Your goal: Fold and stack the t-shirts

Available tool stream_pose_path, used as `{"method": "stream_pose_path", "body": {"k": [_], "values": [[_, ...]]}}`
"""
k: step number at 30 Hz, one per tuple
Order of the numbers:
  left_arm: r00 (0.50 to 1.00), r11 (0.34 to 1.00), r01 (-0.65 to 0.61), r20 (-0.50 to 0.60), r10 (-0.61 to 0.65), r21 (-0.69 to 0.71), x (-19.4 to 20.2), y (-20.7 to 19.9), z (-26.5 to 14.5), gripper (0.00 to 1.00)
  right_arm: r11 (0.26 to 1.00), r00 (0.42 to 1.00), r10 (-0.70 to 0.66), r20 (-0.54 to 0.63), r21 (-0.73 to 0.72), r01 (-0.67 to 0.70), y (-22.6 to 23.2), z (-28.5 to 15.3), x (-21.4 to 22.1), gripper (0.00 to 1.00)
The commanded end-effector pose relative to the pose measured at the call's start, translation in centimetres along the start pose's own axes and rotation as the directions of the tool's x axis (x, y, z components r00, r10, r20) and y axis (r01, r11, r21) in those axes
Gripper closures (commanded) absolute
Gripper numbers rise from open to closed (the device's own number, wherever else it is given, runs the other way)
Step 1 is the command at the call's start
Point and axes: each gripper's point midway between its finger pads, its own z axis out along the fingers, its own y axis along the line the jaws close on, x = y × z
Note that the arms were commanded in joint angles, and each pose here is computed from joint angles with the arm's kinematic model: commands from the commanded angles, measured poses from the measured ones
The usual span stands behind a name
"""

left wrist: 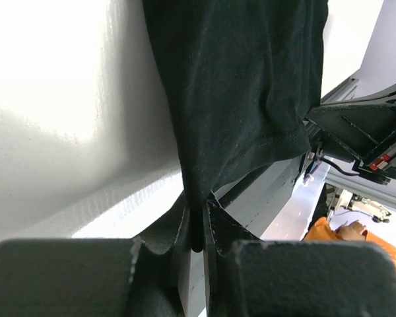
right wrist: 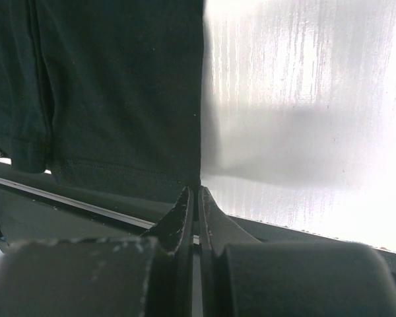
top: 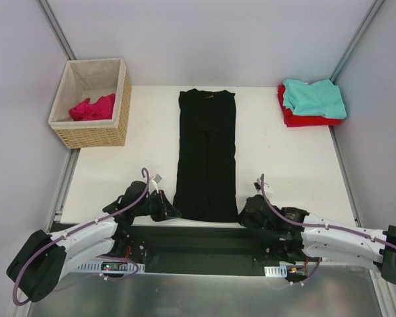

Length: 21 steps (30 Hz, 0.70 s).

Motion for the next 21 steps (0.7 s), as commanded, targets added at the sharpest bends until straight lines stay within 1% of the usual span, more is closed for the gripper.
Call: {"method": "stream_pose_path", "body": {"k": [1,4,6,7,9,11,15,18,21], "values": [[1.000,0.998,0.010,-0.008,-0.011,-0.065,0.2,1.3,0.1,1.00,0.990,0.997,-0.075,0.002,0.121,0.074,-2.7,-0.3,-0.1,0.99],[1.000,0.999,-0.003,-0.003,0.003,-0.037,-0.3,0.0,0.0,1.00,0.986,0.994,-0.109,0.021,0.126,0.105,-2.1,-0.7,-1.0,0.99],[1.000,0.999,-0.022,0.004,0.023,-0.028,-0.7,-0.8,-0.2,1.00,0.986,0.990,-0.126,0.062,0.118,0.118,-0.9,-1.4,-2.5,0.99],[0.999,0.999,-0.041,0.020,0.042,-0.011,-1.5,-2.0,-0.3,1.00,0.983,0.987,-0.144,0.069,0.125,0.135,-0.7,-1.7,-2.9,0.99],[0.997,0.997,-0.071,0.023,0.072,-0.028,-2.0,-2.4,-0.5,1.00,0.974,0.976,-0.191,0.101,0.142,0.176,0.1,-2.2,-4.3,0.99],[0.995,0.995,-0.095,0.033,0.096,-0.023,-3.0,-3.9,-0.6,1.00,0.967,0.966,-0.228,0.125,0.141,0.210,1.4,-2.8,-5.5,0.99],[0.988,0.989,-0.144,0.052,0.145,-0.024,-4.5,-5.6,-0.6,1.00,0.953,0.948,-0.276,0.157,0.172,0.249,2.5,-3.0,-7.4,0.99],[0.979,0.982,-0.186,0.086,0.187,-0.020,-6.3,-7.6,-0.8,1.00,0.949,0.942,-0.284,0.178,0.193,0.250,2.6,-3.2,-9.0,0.99],[0.972,0.978,-0.204,0.114,0.208,-0.042,-8.2,-8.5,-1.0,1.00,0.950,0.939,-0.280,0.200,0.199,0.241,2.6,-3.2,-10.9,0.99]]}}
